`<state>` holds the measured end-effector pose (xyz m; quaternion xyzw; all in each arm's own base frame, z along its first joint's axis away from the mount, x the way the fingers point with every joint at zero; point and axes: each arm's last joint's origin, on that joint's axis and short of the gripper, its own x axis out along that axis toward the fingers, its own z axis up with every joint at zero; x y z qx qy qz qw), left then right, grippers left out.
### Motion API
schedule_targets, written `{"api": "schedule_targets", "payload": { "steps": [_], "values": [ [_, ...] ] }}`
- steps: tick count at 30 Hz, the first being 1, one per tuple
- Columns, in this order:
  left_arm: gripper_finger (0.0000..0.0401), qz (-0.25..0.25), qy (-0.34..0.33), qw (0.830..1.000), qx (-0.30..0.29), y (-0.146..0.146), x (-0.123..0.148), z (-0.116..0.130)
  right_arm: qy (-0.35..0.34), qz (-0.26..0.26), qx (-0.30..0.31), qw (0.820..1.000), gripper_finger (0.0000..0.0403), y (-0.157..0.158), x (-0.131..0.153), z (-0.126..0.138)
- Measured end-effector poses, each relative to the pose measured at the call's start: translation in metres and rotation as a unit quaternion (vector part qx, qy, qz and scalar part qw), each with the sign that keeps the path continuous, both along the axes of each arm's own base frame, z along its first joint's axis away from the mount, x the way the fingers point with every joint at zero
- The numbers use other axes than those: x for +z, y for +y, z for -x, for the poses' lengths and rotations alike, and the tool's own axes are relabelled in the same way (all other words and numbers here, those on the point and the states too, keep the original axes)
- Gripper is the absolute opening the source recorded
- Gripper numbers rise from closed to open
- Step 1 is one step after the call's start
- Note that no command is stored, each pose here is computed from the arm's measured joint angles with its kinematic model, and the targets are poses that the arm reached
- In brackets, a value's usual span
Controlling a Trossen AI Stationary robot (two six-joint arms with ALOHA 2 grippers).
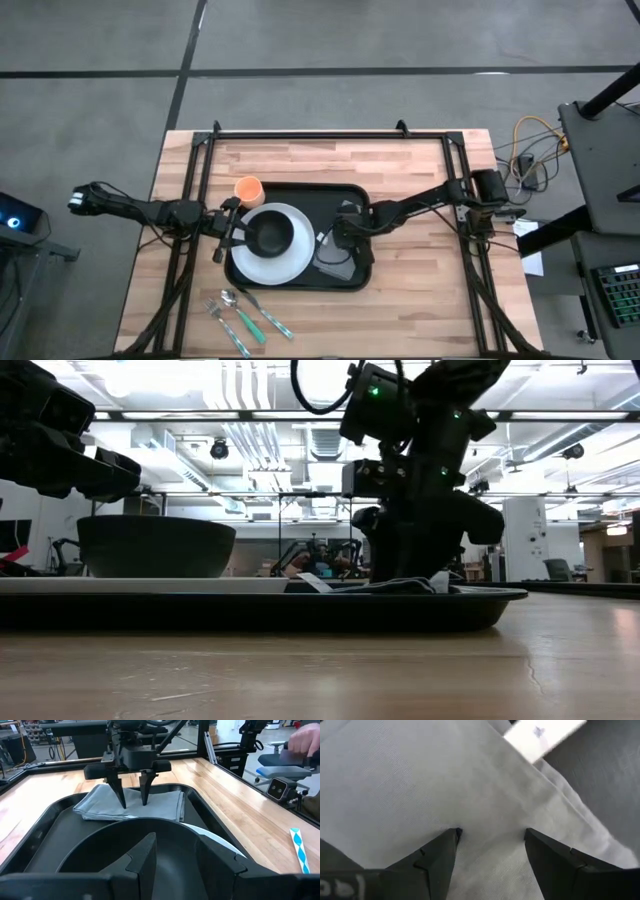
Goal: Set up tray
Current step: Put the gray napkin on the black serving tray to the right of the white plate
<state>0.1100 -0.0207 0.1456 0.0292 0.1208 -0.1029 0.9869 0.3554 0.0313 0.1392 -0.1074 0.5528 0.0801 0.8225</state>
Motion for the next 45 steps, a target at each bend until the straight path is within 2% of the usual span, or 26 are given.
{"api": "schedule_targets", "payload": {
  "steps": [5, 13, 20, 27, 33, 38, 45],
  "values": [
    [0.0119, 0.000, 0.000, 1.000, 0.000, 0.000, 0.000, 0.000, 0.001, -0.040, -0.101, 0.994, 0.0224, -0.005, 0.008, 0.001],
    [0.0119, 0.000, 0.000, 1.000, 0.000, 0.000, 0.000, 0.000, -0.001, -0.077, -0.192, 0.978, 0.0224, -0.005, 0.017, 0.003],
    [0.0119, 0.000, 0.000, 1.000, 0.000, 0.000, 0.000, 0.000, 0.018, -0.081, -0.216, 0.973, 0.0224, -0.005, 0.004, 0.003],
    [0.0119, 0.000, 0.000, 1.000, 0.000, 0.000, 0.000, 0.000, 0.031, -0.071, -0.176, 0.981, 0.0224, -0.005, -0.004, 0.003],
    [0.0119, 0.000, 0.000, 1.000, 0.000, 0.000, 0.000, 0.000, 0.030, -0.051, -0.075, 0.995, 0.0224, -0.005, -0.004, 0.003],
    [0.0119, 0.000, 0.000, 1.000, 0.000, 0.000, 0.000, 0.000, 0.019, -0.028, -0.001, 0.999, 0.0224, -0.004, -0.004, 0.001],
    [0.0119, 0.000, 0.000, 1.000, 0.000, 0.000, 0.000, 0.000, 0.003, -0.024, 0.006, 1.000, 0.0224, -0.015, -0.003, -0.002]
  ]
}}
